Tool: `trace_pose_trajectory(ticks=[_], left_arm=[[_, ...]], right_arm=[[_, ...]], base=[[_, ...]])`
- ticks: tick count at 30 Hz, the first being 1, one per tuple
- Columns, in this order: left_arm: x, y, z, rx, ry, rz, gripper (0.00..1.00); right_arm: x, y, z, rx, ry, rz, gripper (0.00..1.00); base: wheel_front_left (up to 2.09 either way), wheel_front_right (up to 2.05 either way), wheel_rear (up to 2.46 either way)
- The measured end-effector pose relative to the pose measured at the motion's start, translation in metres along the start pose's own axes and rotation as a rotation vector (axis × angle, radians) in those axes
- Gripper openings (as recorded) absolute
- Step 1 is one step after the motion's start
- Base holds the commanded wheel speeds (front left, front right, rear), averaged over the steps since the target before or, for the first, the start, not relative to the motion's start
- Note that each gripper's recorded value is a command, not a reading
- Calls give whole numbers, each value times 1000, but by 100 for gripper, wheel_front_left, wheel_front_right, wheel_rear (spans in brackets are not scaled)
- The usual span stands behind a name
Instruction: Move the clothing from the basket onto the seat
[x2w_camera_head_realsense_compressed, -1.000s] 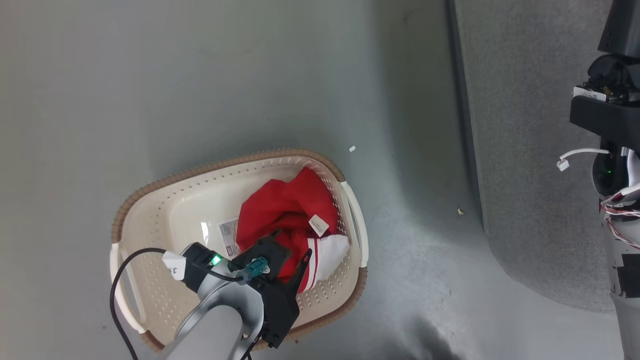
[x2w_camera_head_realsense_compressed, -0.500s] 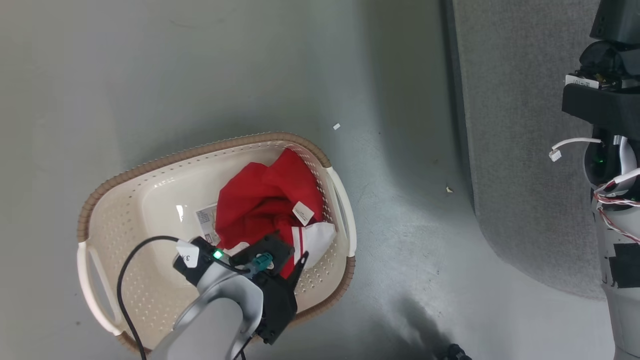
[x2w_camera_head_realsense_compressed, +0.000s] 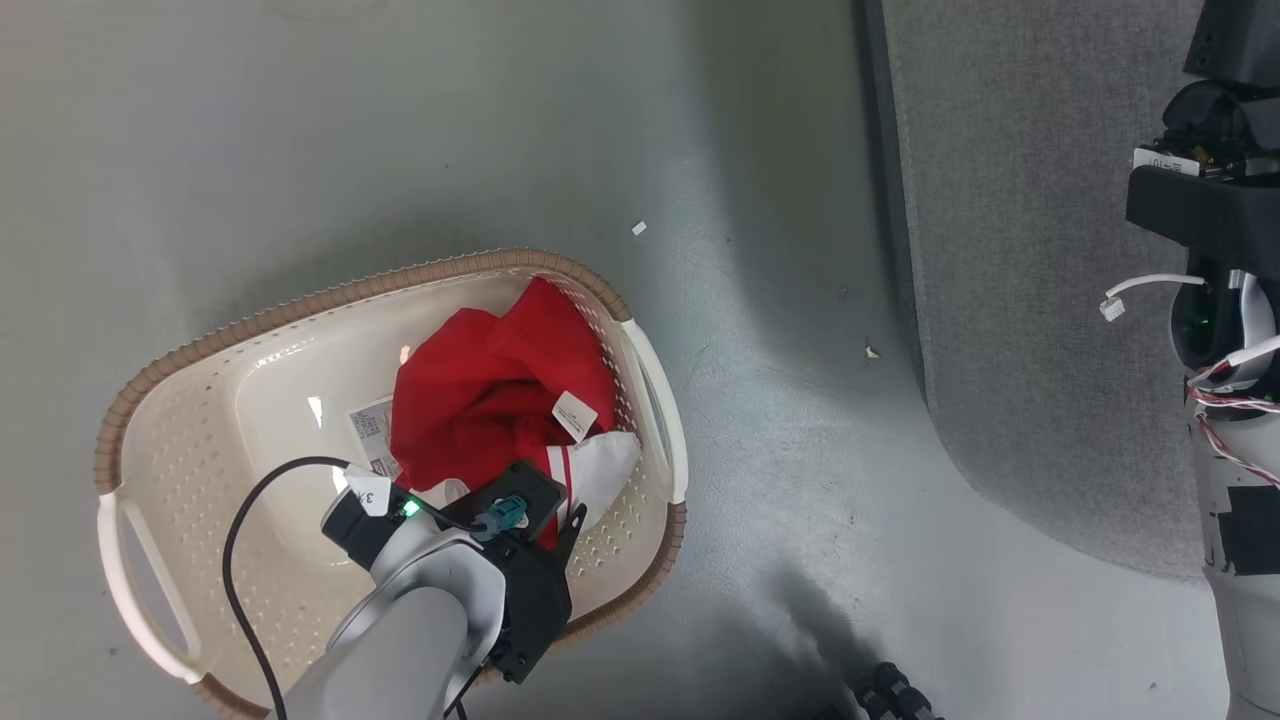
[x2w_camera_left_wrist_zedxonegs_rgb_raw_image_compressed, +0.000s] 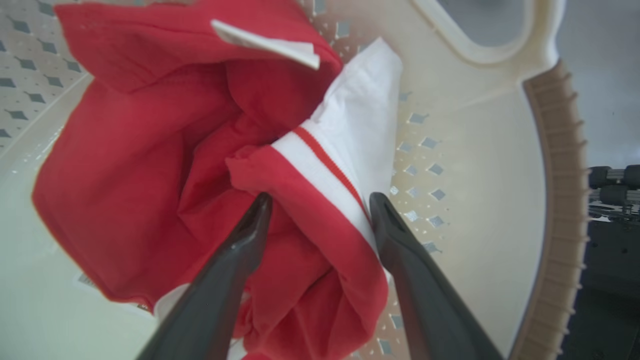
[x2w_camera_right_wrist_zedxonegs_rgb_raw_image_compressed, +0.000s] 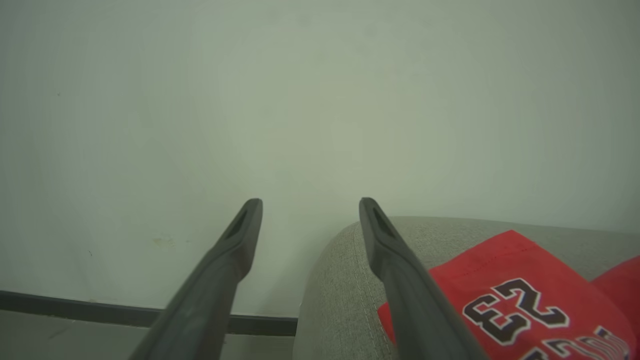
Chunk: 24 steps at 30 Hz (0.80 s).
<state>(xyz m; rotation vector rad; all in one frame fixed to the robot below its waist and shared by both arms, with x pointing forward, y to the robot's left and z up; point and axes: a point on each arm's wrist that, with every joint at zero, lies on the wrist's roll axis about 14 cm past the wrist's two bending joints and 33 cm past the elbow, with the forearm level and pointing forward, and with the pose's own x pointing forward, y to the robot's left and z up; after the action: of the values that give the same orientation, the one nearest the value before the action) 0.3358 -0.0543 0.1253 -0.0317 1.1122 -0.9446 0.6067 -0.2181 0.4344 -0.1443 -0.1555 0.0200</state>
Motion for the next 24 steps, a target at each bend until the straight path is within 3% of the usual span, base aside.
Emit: trace_pose_trajectory(ticks=[1, 2, 3, 4, 5, 6, 24], left_arm=[[0, -1, -2, -1, 5, -2, 100], [1, -1, -3, -1, 9, -5, 85], [1, -2, -4, 1, 14, -8, 85], [2, -3, -5, 2, 18, -11, 25], [2, -4, -5, 1, 19, -13, 25], [2, -5, -5, 7, 19, -19, 0], [-34, -10, 61, 57, -239, 17, 0]], right_arm=[[0, 0, -1, 0, 2, 1, 100], [0, 1, -1, 1, 3, 1, 100], [-1, 0, -2, 0, 5, 1, 100], [-1, 0, -3, 0, 7, 3, 100], [-1, 0, -3, -1, 10, 3, 100], [-1, 0, -5, -1, 14, 4, 100], [-11, -5, 9, 9, 51, -3, 100]], base=[[0, 0, 0], [0, 0, 0], [0, 0, 0], [0, 0, 0], [0, 0, 0], [0, 0, 0], [0, 0, 0]])
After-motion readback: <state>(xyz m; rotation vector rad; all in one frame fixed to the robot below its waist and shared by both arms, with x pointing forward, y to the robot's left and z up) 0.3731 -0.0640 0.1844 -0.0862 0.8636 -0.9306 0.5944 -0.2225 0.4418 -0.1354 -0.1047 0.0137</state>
